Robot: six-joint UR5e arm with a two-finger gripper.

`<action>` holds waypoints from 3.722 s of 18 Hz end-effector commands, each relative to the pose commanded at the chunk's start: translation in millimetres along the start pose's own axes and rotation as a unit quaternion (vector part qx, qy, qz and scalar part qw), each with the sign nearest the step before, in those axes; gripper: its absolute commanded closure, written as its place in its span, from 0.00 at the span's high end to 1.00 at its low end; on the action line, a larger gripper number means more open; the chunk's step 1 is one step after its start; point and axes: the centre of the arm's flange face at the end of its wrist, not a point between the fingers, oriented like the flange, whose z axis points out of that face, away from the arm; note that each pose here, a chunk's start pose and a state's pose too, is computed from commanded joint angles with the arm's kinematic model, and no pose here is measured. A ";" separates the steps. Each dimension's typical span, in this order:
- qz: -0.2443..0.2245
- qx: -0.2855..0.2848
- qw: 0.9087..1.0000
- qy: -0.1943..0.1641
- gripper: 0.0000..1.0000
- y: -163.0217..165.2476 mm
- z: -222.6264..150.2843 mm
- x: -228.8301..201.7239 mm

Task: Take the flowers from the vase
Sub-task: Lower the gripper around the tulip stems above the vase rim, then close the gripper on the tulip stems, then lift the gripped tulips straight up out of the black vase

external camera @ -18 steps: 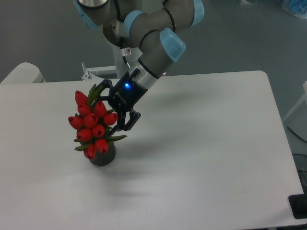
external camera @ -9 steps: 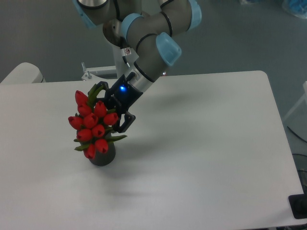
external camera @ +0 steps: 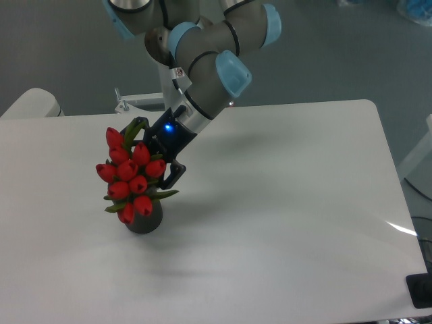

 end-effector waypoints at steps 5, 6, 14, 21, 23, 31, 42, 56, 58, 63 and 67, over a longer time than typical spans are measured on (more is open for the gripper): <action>0.002 0.006 1.000 0.001 0.74 -3.1 -1.0 -1.2; 0.003 0.009 1.000 0.001 0.69 -4.2 -1.3 -1.4; 0.004 0.010 1.000 -0.003 0.46 -4.9 -4.6 -4.7; 0.006 0.018 1.000 -0.006 0.40 -9.1 -9.7 -6.8; 0.006 0.020 1.000 -0.010 0.40 -10.2 -13.7 -7.8; -0.020 0.028 0.999 -0.025 0.37 -33.4 -31.4 1.0; -0.053 0.060 0.996 -0.042 0.31 -79.9 -61.6 0.9; -0.047 0.089 0.992 -0.078 0.25 -132.1 -110.9 -15.6; -0.047 0.091 0.991 -0.085 0.24 -132.0 -118.7 -18.9; -0.044 0.106 0.989 -0.088 0.24 -134.0 -130.8 -16.4; -0.042 0.113 0.987 -0.103 0.23 -135.9 -149.7 -11.0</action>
